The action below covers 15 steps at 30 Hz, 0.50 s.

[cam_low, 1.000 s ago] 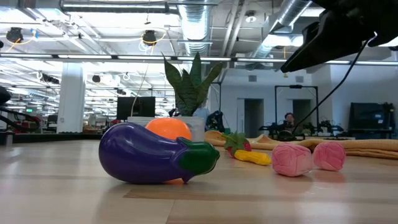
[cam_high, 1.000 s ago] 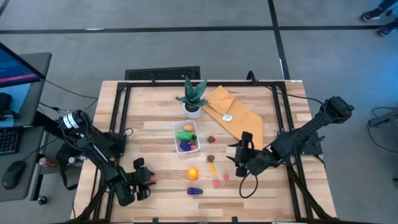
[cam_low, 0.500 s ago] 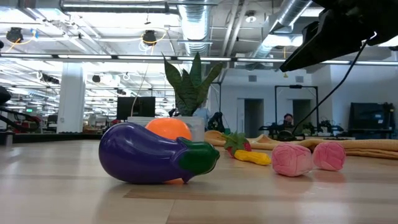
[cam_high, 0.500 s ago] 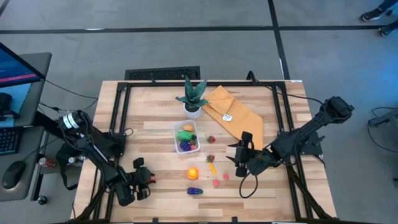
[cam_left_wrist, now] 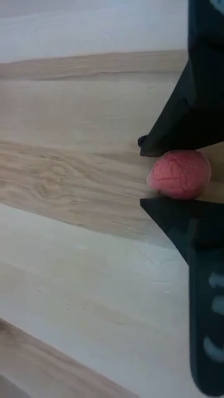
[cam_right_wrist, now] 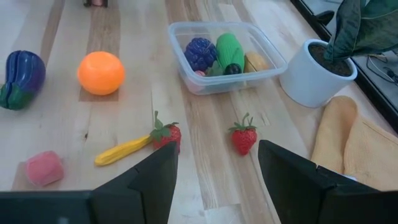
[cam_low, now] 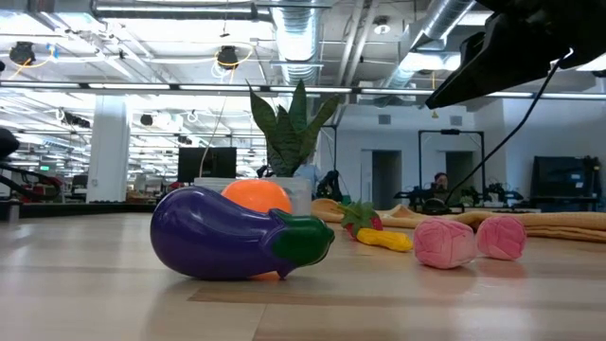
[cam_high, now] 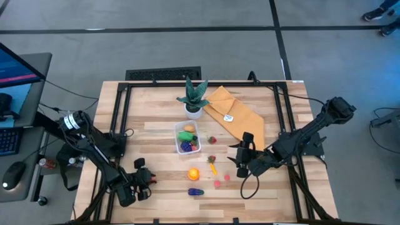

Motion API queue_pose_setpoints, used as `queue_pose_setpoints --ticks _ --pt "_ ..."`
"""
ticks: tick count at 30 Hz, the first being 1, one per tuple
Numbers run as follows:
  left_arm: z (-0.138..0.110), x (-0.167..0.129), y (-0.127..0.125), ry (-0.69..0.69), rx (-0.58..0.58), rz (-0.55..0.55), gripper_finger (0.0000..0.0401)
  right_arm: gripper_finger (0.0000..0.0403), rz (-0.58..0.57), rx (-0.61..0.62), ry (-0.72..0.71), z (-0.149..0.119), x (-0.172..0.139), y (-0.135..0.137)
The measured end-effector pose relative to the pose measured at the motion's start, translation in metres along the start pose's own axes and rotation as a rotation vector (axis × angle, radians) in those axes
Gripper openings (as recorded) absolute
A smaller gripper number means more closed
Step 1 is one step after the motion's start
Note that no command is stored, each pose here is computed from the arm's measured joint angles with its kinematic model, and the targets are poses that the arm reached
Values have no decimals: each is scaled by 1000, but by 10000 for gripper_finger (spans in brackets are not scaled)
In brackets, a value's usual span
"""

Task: Pick and placing Produce into tupperware
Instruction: Put the left peach into the transparent bin

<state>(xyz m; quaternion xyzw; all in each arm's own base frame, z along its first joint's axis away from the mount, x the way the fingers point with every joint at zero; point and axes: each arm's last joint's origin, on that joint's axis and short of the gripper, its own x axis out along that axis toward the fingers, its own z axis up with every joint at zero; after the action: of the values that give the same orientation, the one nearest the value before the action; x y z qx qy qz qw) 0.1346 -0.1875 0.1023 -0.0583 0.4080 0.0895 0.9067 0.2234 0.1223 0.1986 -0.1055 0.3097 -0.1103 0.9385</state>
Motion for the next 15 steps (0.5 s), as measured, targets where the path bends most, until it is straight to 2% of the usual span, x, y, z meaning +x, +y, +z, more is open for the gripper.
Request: queue_pose_setpoints --ticks 6,15 --pt "12 4 6 -54 10 48 98 217 -22 1 -6 0 0 -1" --pt "44 -1 19 -206 53 124 98 217 -23 -5 -6 0 0 -1"
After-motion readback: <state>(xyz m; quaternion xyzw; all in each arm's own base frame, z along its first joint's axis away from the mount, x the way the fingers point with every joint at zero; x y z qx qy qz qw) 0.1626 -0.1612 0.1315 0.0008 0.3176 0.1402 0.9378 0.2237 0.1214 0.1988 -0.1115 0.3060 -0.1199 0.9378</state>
